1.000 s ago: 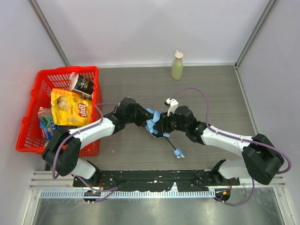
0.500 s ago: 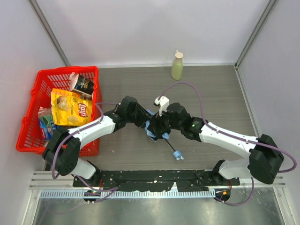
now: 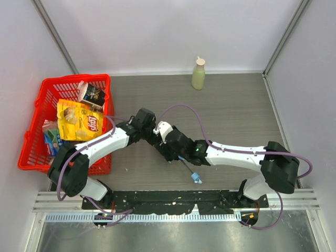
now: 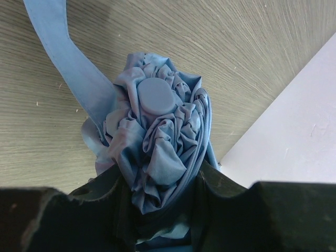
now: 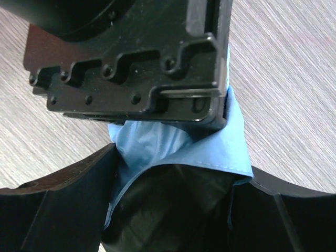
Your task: Put away the umbrella
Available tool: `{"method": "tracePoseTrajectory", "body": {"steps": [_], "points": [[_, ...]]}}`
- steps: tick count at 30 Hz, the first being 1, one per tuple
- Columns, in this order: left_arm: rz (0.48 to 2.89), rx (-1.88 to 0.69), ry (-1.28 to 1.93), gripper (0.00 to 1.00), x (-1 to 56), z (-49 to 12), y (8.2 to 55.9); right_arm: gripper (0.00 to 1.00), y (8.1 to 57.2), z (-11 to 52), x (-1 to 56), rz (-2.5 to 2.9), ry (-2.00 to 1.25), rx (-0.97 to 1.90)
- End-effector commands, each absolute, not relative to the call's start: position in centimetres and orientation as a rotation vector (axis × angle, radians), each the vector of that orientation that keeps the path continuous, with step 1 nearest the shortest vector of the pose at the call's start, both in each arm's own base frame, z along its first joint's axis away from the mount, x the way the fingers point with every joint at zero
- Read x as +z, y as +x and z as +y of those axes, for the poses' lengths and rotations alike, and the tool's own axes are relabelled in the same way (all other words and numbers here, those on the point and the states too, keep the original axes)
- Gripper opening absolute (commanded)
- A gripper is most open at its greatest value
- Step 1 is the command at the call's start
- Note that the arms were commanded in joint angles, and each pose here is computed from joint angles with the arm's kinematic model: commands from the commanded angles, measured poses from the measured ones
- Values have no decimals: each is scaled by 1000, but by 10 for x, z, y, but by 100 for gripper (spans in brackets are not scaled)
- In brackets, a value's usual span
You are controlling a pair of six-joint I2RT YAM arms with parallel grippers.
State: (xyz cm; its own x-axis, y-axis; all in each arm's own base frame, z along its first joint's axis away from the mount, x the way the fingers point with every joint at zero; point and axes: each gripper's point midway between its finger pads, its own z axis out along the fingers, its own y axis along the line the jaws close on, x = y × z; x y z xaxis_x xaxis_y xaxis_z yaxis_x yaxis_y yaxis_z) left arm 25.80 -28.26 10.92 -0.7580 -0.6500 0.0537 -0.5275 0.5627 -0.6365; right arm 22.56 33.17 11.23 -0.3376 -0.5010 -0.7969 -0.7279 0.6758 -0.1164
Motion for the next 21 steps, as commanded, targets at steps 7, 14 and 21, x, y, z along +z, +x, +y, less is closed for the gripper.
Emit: {"method": "tracePoseTrajectory", "body": {"steps": [7, 14, 21], "points": [[2487, -1199, -966, 0, 168, -304, 272, 79, 232, 342, 104, 1979, -940, 292], [2474, -1217, -967, 0, 175, -301, 267, 19, 237, 343, 105, 1961, -896, 299], [2438, -1217, -898, 0, 183, -300, 271, 1, 237, 344, 126, 1910, -811, 415]]}}
